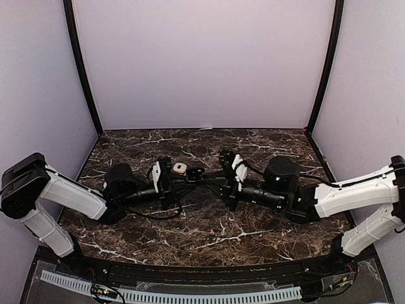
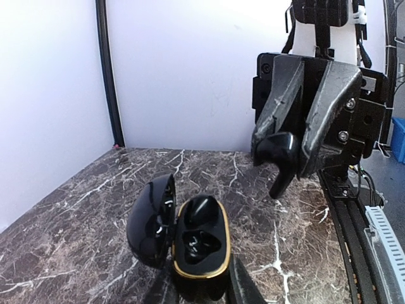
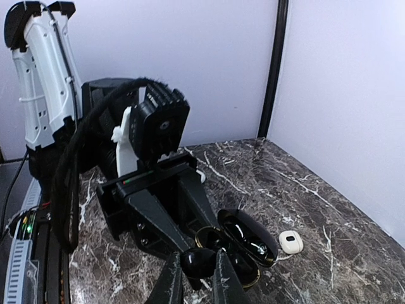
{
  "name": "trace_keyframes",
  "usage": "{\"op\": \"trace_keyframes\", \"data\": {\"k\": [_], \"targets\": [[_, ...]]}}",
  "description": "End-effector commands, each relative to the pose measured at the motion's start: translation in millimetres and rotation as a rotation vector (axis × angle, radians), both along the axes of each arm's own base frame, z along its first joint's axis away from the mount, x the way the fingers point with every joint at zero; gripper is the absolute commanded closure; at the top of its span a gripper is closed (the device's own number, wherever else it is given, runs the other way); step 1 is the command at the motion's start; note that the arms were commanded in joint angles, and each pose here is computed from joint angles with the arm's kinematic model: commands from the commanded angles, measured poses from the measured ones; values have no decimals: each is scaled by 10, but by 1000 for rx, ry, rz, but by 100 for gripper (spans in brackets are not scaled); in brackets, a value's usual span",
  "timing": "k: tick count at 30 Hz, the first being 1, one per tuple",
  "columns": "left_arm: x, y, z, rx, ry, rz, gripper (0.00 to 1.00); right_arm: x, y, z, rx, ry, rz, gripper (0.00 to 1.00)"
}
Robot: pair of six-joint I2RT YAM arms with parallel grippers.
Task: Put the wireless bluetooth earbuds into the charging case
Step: Insert the left earbud into the left side groove of the charging case.
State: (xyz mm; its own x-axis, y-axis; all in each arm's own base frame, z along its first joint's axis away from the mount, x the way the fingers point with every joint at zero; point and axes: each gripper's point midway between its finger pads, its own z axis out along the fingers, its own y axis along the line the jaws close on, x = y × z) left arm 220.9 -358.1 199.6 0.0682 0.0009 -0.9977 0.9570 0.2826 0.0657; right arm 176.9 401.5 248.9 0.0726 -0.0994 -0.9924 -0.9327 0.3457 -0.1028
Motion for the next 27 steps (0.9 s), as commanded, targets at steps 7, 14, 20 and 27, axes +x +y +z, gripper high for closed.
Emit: {"op": "trace_keyframes", "data": {"k": [7,14,20,27], "targets": [[39,-20,150,-72,-39,62,87,222,32,343,185,-48,-175,100],[36,-25,145,-59,-40,62,87,183,117,261,149,-75,-137,100],[10,-48,122,-49,-50,45,87,171,162,271,144,-83,-124,100],[-14,-80,105,-33,-46,25,87,159,223,243,114,-101,-106,100]]}}
